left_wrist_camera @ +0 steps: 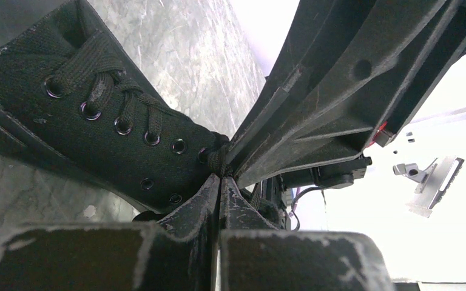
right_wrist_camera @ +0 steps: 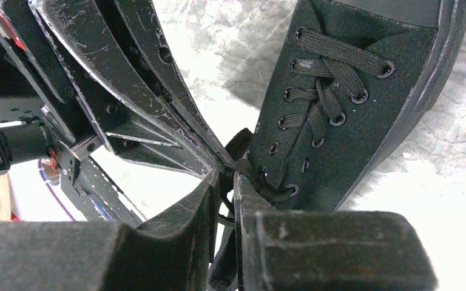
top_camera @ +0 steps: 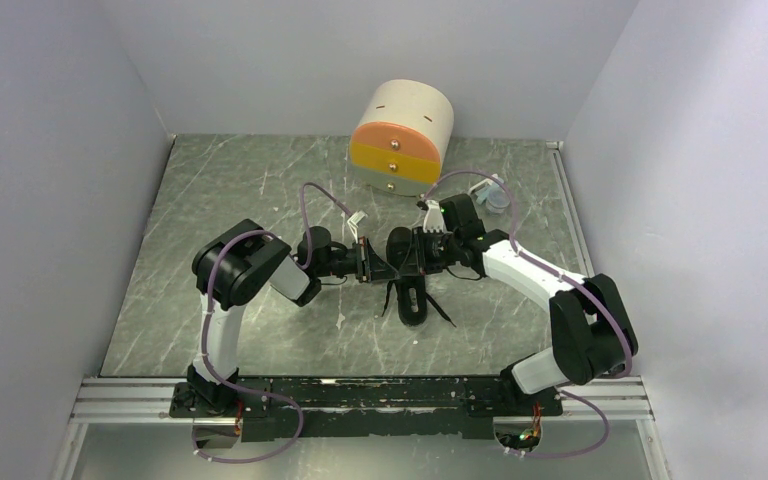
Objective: Tie the shoes
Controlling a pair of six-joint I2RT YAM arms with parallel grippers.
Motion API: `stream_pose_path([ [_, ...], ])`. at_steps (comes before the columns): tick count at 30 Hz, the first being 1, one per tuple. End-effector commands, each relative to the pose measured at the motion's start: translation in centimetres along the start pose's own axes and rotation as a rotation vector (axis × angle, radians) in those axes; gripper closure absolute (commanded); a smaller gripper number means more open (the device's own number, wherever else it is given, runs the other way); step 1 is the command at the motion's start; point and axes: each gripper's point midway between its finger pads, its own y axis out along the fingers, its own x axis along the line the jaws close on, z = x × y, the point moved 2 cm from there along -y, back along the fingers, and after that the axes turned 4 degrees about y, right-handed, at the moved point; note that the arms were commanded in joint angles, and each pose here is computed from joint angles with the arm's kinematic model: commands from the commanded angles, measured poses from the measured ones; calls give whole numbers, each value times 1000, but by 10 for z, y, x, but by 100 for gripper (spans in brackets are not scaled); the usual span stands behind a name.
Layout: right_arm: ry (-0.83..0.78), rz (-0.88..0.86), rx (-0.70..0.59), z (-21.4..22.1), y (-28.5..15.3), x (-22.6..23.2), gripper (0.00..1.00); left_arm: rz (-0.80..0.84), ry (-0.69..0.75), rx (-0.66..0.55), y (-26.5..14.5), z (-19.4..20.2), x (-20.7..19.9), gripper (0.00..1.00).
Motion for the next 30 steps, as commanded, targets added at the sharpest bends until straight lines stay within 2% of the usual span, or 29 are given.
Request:
stream_pose_path([
  [1,-2,20,-31,-4,4,-4,87,112,112,-51,1,-18,-24,95],
  [5,-10,16,-47,-8,2,-1,100,113,115,-43,1,-18,-25,95],
  [6,-12,12,-59,-10,1,0,100,110,118,-41,0,-18,-25,93],
  [12,4,3,-95,-11,-3,3,100,25,159,-6,-5,-18,-24,62],
  [13,10,7,-95,-10,-3,2,100,3,167,3,-7,-17,-23,50],
  [14,11,10,-97,-10,-3,2,100,-20,178,8,-9,-18,-22,44],
  [19,11,12,-103,-10,-4,1,100,-129,201,22,-25,-14,-19,37],
  [23,13,12,-104,-10,-3,0,100,-230,207,46,-37,-5,-17,36],
  [27,15,15,-106,-10,-3,-1,100,-276,234,97,-28,10,-27,35],
  [30,15,9,-112,-11,-4,1,100,-250,193,111,-16,25,-32,33],
])
